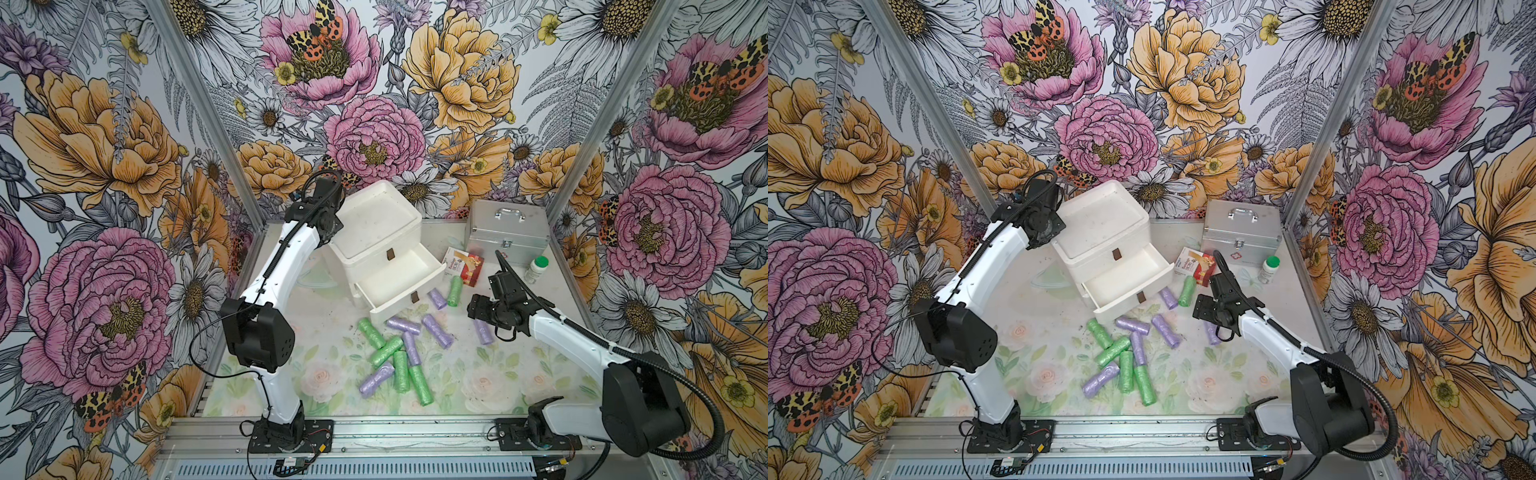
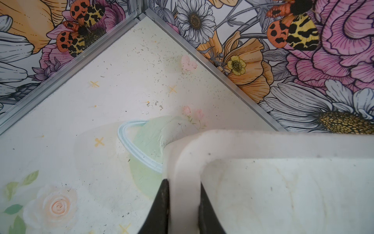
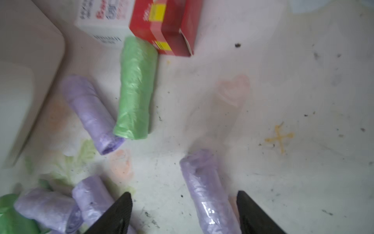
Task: Sort the rolls of trash bags by color and place them into the drawer
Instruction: Pick up the roll of trash bags from the center of the board.
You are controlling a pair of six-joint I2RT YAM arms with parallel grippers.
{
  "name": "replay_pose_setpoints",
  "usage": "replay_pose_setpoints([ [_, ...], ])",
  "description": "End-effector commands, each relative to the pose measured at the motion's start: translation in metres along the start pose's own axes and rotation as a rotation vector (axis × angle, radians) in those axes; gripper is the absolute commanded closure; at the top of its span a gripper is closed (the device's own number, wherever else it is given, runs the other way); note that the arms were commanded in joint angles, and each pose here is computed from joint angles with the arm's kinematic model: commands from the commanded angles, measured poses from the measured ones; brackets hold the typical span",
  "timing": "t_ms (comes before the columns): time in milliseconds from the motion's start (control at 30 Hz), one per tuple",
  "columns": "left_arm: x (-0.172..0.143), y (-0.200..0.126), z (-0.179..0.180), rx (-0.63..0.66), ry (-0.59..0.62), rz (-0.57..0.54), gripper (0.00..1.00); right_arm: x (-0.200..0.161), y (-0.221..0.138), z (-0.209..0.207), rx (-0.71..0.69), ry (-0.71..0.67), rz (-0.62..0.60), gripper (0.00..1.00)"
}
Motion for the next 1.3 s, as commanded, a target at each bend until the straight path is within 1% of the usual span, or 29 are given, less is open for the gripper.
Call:
replay_pose_setpoints([
  [0, -0.055, 0.023, 0.009, 0.029, -0.095, 0.281, 1.00, -0.003, 0.000, -0.002, -0.023, -0.068, 0.062, 0.19],
  [200, -0.054, 0.026, 0.008, 0.026, -0.096, 0.285, 1.00, -0.006, 0.010, -0.007, -0.043, -0.082, 0.097, 0.22],
  [533, -0.069, 0.034, -0.008, 0.012, -0.071, 0.330, 1.00, -0.017, 0.027, -0.020, -0.102, -0.062, 0.159, 0.28],
  [633, -0.073, 0.036, -0.020, -0.011, -0.058, 0.346, 1.00, -0.016, 0.030, -0.022, -0.109, -0.054, 0.163, 0.37],
  [700, -0.075, 0.037, -0.025, -0.017, -0.054, 0.352, 1.00, -0.015, 0.030, -0.021, -0.105, -0.050, 0.161, 0.46],
  [800, -0.079, 0.039, -0.031, -0.023, -0.050, 0.359, 1.00, -0.011, 0.024, -0.018, -0.084, -0.037, 0.145, 0.58],
  [867, -0.080, 0.039, -0.033, -0.024, -0.047, 0.360, 1.00, -0.006, 0.016, -0.011, -0.045, -0.020, 0.120, 0.65],
  [900, -0.080, 0.040, -0.035, -0.026, -0.046, 0.361, 1.00, -0.002, 0.009, -0.006, -0.018, -0.006, 0.100, 0.66],
  [1033, -0.082, 0.039, -0.036, -0.027, -0.042, 0.359, 1.00, 0.018, -0.026, 0.022, 0.133, 0.078, 0.023, 0.67],
  [1267, -0.086, 0.041, -0.039, -0.027, -0.038, 0.368, 1.00, 0.061, -0.101, 0.088, 0.425, 0.225, -0.116, 0.68],
])
Point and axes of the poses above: each gripper's point midway between its finger pads, its own y axis out along the fingers, its own z axis along the line the jaws close on, x = y × z, the point moved 3 cm from there along -y, back along the fingers, and after that the axes turned 1 degree about y, right-handed, at the moved point
